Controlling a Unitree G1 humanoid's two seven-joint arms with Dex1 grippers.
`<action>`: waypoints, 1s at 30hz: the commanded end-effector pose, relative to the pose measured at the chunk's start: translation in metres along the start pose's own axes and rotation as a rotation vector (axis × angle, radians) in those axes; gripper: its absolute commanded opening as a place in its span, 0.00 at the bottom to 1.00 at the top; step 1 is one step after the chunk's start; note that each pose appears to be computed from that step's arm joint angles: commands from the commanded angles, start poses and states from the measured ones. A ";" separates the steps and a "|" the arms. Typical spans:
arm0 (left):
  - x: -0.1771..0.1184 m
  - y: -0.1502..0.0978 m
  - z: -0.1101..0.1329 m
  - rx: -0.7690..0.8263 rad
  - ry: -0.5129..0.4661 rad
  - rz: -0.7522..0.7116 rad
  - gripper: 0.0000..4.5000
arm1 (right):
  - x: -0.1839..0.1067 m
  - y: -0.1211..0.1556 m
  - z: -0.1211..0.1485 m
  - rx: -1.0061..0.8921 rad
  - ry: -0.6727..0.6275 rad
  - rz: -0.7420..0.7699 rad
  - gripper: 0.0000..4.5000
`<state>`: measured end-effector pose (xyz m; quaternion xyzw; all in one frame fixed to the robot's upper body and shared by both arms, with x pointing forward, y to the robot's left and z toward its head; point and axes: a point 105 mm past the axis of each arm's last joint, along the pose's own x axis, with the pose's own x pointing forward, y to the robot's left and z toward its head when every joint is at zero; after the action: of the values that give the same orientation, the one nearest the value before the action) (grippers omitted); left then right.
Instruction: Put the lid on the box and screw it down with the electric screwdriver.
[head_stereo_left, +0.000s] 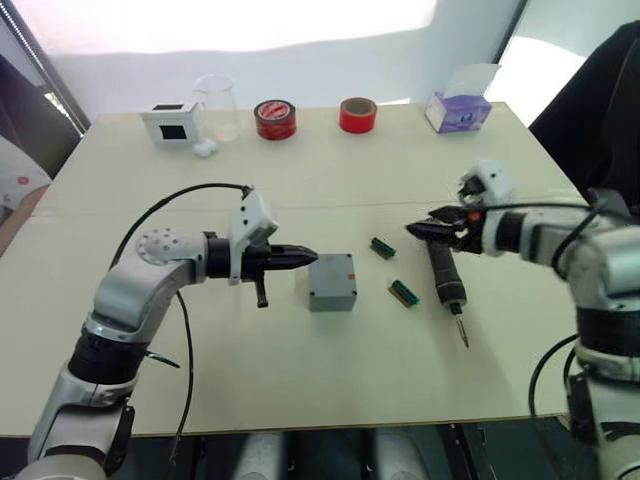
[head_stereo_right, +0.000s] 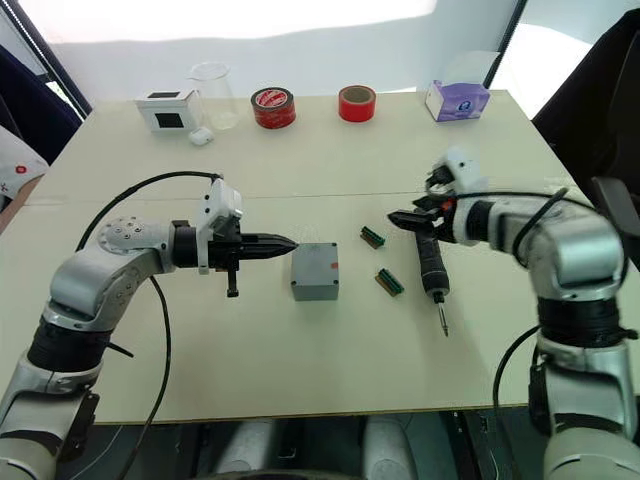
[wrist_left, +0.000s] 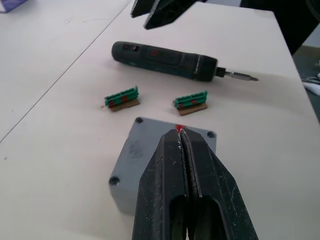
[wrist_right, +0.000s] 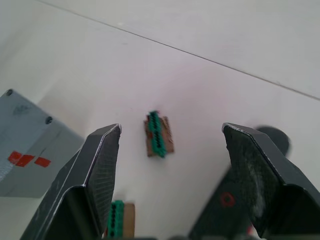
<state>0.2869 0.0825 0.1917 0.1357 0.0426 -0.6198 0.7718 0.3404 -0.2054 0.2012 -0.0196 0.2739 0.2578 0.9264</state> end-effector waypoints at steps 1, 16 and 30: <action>-0.004 -0.011 0.003 0.041 0.004 -0.056 0.00 | -0.011 -0.008 -0.011 0.050 0.123 -0.071 0.72; 0.000 -0.020 -0.005 0.011 -0.010 0.009 0.00 | -0.014 -0.033 -0.039 0.039 0.434 -0.045 0.99; 0.002 -0.036 -0.019 -0.074 -0.006 0.064 0.00 | 0.015 -0.021 -0.071 0.109 0.637 -0.047 0.99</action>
<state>0.2590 0.0805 0.1611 0.1054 0.0722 -0.5931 0.7950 0.3252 -0.2231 0.1334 -0.0522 0.5527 0.2261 0.8004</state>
